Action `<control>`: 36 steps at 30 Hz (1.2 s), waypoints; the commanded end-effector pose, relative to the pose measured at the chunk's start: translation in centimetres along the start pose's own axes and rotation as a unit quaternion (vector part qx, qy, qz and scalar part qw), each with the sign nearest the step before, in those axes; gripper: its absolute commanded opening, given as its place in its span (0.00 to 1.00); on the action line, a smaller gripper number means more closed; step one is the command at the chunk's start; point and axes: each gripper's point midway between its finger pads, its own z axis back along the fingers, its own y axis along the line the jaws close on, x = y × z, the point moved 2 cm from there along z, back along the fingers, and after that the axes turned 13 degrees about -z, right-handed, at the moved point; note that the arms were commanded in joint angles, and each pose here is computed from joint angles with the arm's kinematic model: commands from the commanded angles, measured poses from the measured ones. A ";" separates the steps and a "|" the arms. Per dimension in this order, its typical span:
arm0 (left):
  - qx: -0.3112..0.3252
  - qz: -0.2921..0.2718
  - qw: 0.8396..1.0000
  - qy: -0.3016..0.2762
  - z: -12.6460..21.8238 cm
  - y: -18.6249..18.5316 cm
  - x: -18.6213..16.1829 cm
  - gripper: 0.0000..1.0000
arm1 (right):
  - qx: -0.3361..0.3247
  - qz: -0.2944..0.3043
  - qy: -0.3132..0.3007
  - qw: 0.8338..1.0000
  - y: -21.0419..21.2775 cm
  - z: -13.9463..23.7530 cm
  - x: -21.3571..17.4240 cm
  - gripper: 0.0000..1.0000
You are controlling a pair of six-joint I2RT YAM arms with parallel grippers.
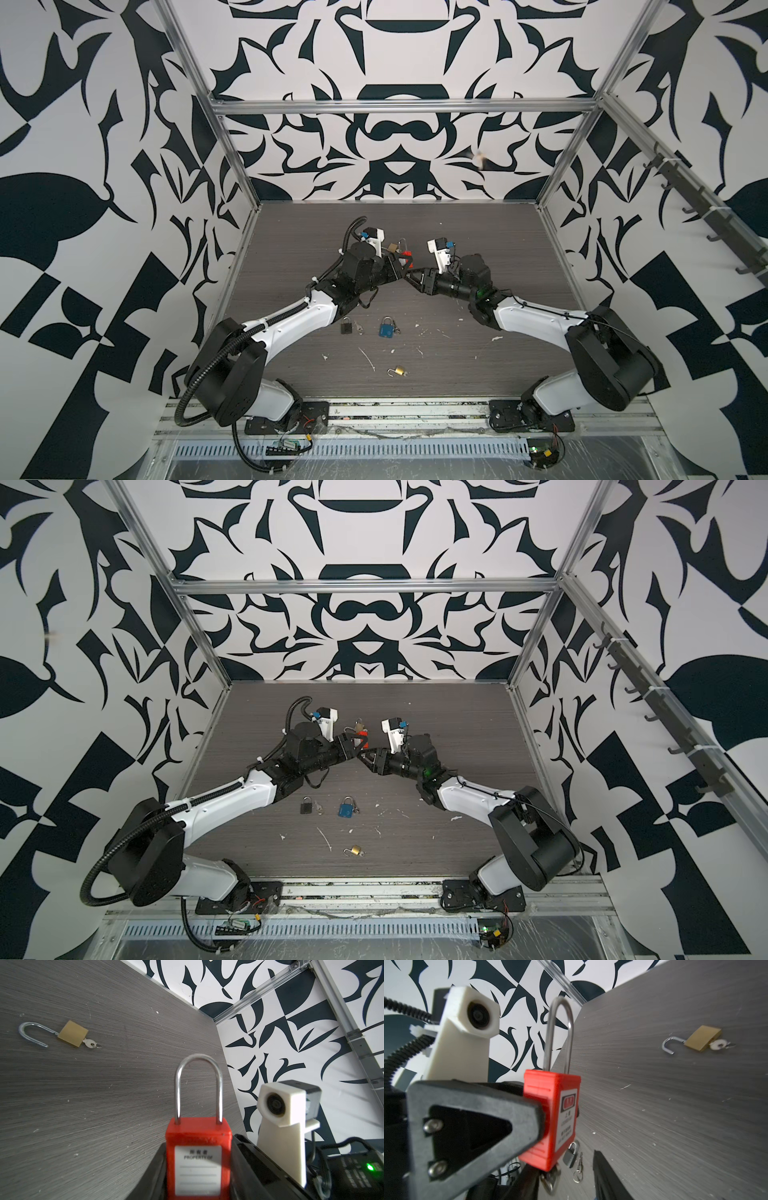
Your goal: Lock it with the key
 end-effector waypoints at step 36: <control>0.345 0.077 0.935 0.034 2.9 10.1 3.5 0.00 | -0.192 0.065 0.073 0.976 -3.7 -2.5 -3.6 0.00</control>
